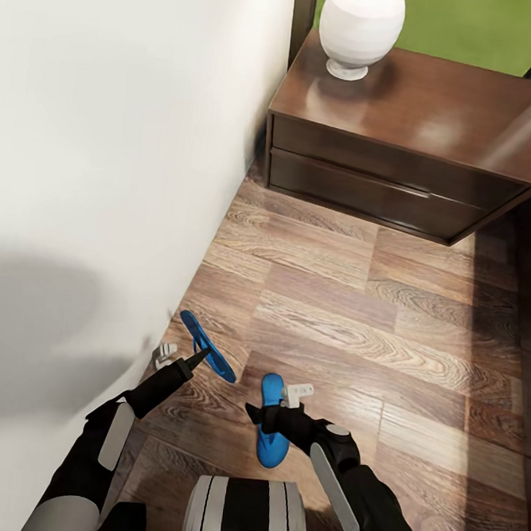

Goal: In the bedroom, move the book from the bed onto either nightstand, and place the two sandals side by side next to the bed.

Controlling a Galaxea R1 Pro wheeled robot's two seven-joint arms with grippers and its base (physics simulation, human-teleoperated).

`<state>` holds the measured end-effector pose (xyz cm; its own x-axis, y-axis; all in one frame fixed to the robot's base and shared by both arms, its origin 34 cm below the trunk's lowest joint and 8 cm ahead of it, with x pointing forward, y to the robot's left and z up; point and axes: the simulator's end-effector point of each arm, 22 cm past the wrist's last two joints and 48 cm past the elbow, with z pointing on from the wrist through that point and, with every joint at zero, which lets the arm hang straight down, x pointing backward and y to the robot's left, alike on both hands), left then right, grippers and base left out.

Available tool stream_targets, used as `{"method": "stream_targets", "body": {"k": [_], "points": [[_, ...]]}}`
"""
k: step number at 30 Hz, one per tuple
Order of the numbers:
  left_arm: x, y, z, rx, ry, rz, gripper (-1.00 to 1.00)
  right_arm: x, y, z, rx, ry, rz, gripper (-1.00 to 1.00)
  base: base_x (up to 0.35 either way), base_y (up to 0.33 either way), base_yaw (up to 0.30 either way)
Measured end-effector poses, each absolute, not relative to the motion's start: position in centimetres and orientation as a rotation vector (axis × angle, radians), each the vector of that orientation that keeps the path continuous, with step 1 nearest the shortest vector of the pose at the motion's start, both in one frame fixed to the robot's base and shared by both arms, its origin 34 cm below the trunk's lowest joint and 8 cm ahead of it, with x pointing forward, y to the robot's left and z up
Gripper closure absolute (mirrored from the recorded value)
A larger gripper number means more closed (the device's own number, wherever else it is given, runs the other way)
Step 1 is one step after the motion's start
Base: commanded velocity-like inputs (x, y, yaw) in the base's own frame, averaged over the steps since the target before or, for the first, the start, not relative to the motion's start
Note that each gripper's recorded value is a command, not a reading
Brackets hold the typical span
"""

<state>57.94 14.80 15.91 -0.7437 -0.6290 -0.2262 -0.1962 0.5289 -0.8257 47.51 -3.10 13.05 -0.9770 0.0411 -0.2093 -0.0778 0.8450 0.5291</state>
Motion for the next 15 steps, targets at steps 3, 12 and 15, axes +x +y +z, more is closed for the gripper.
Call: {"method": "stream_targets", "body": {"k": [3, 12, 15], "points": [[57.5, 14.8, 15.3, -0.676, 2.275, -1.131, 1.00, 47.0, -3.1, 12.5, -0.022, 2.823, 0.821, -1.00, 0.000, 0.000, 0.000], [56.2, 14.8, 13.4, -0.703, 2.305, -1.127, 1.00, 45.6, -3.2, 10.9, -0.009, 2.860, 0.821, -1.00, 0.000, 0.000, 0.000], [55.8, 14.8, 12.8, -0.711, 2.316, -1.126, 1.00, 45.1, -3.2, 10.4, -0.004, 2.873, 0.821, -1.00, 0.000, 0.000, 0.000]]}}
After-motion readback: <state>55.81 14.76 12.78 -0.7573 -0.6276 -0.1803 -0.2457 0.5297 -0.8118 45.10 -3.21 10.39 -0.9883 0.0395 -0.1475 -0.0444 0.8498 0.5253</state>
